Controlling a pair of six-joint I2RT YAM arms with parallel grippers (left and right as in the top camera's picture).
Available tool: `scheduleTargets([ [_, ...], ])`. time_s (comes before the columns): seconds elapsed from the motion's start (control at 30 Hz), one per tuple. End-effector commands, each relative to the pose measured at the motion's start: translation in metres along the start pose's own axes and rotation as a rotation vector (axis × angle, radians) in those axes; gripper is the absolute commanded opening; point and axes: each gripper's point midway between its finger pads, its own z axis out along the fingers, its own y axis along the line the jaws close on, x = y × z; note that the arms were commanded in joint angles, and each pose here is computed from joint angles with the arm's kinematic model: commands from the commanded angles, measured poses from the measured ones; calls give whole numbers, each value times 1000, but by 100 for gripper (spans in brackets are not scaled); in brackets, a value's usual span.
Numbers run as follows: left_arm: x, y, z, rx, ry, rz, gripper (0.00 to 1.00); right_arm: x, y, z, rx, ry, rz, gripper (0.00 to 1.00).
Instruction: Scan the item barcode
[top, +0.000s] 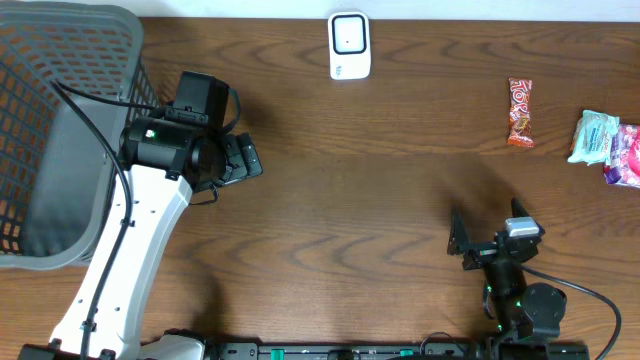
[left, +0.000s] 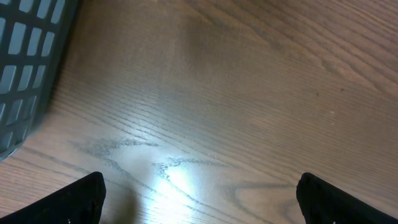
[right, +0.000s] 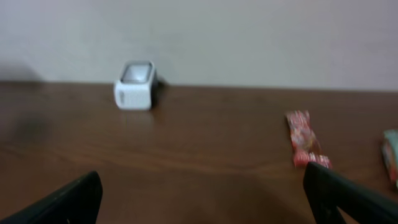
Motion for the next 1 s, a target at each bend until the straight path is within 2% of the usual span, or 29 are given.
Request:
scheduleTargets([
  [0.0,-2,2,-3,-4,-12,-16,98,2,-13,-1,73,5,1,99],
  [0.23,-2,2,-3,-4,-12,-16,98,4,-32,-3,188,7,85,99],
  [0.97,-2,2,-3,-5,-12,-16,98,4,-24,-2,145,13,-3,99],
])
